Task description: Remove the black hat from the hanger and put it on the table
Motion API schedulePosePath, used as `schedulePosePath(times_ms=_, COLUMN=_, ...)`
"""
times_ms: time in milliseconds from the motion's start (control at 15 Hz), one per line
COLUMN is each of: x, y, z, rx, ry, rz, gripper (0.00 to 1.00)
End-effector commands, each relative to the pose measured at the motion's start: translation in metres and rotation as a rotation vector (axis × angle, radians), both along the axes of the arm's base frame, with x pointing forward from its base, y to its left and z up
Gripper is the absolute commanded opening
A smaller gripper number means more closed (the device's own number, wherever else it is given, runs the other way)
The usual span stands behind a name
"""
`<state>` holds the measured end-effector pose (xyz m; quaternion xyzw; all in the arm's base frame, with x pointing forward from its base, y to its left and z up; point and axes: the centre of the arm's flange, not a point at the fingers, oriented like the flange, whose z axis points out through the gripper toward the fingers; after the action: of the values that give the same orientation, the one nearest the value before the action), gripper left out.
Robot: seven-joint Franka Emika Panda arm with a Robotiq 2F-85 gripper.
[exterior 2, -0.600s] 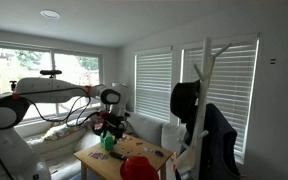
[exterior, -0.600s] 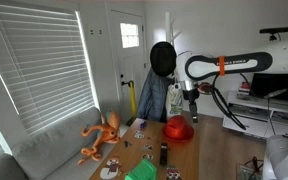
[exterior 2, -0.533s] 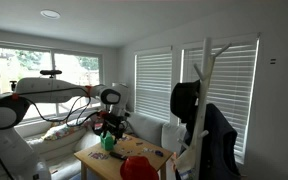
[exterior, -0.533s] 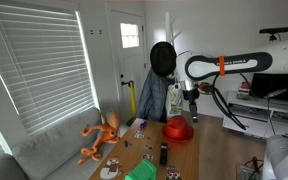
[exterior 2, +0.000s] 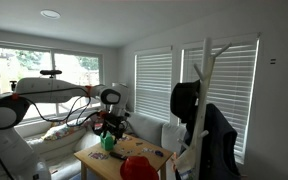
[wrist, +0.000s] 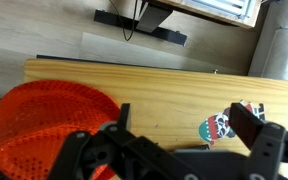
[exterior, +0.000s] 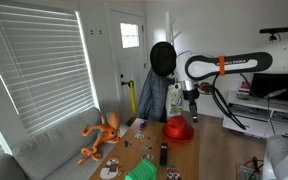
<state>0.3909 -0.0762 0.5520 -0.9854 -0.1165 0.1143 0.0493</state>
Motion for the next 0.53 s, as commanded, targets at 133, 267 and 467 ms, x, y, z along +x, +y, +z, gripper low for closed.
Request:
schedulePosePath(times_ms=133, x=0.010, y=-0.006, z=0.006, rx=0.000, ry=-0.043, rz=-0.132, gripper=1.00)
schedulePosePath(times_ms=267, x=0.015, y=-0.010, z=0.016, rx=0.010, ry=-0.090, rz=-0.233, gripper=1.00)
schedulePosePath(times_ms=467, x=0.020, y=-0.016, z=0.034, rx=0.003, ry=-0.182, rz=-0.364, gripper=1.00)
